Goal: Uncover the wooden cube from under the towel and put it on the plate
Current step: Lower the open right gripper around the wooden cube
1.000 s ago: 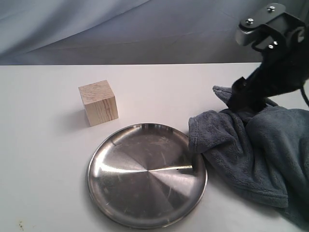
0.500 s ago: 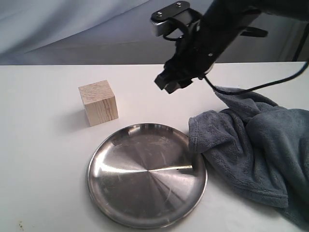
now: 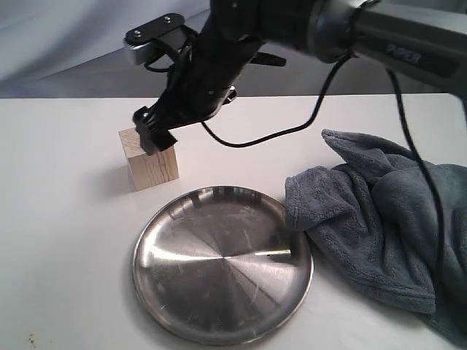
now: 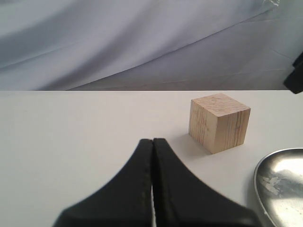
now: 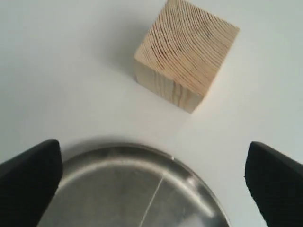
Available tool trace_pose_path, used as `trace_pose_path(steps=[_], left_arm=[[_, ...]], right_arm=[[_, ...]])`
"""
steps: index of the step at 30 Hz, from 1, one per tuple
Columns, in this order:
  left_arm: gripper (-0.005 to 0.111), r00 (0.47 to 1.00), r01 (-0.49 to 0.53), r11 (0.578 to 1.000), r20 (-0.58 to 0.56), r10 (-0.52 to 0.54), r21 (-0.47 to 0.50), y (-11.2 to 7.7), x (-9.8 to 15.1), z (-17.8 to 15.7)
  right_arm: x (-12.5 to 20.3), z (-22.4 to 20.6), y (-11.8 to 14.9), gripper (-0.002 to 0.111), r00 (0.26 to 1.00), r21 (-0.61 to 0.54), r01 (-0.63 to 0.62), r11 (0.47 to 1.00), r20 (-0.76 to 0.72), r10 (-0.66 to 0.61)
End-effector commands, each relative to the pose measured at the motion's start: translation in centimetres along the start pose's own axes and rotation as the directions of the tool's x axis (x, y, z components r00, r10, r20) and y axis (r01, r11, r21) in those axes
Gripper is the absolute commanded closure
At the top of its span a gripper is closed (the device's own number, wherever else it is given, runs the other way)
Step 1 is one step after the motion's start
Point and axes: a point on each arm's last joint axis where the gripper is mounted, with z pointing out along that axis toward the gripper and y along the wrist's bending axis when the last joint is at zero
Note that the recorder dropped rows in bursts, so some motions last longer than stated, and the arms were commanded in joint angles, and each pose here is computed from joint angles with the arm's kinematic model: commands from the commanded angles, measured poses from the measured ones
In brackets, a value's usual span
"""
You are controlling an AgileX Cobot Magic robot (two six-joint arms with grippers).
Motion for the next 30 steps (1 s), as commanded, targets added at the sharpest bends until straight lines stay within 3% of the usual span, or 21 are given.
trace_pose_path(steps=[1, 4, 7, 25, 30], left_arm=[[0.106, 1.000, 0.010, 1.000, 0.006, -0.010, -0.001, 0.0, 0.1, 0.0], [0.106, 1.000, 0.010, 1.000, 0.006, -0.010, -0.001, 0.0, 0.1, 0.0], [0.106, 1.000, 0.010, 1.000, 0.006, -0.010, -0.001, 0.0, 0.1, 0.0], [0.106, 1.000, 0.010, 1.000, 0.006, -0.010, -0.001, 0.0, 0.1, 0.0], [0.106, 1.000, 0.009, 1.000, 0.006, -0.008, -0.001, 0.0, 0.1, 0.0]], right_arm=[[-1.6, 2.0, 0.7, 0.003, 0.991, 0.018, -0.034, 0.999, 0.128, 0.031], [-2.1, 3.3, 0.2, 0.003, 0.960, 0.020, -0.184, 0.983, 0.220, 0.175], [-2.5, 4.6, -0.3, 0.003, 0.920, 0.017, -0.259, 0.966, 0.309, 0.241], [-0.9, 13.2, -1.6, 0.003, 0.857, 0.061, -0.259, 0.964, 0.475, 0.200], [0.4, 15.4, -1.6, 0.003, 0.854, 0.022, -0.322, 0.947, 0.439, 0.280]])
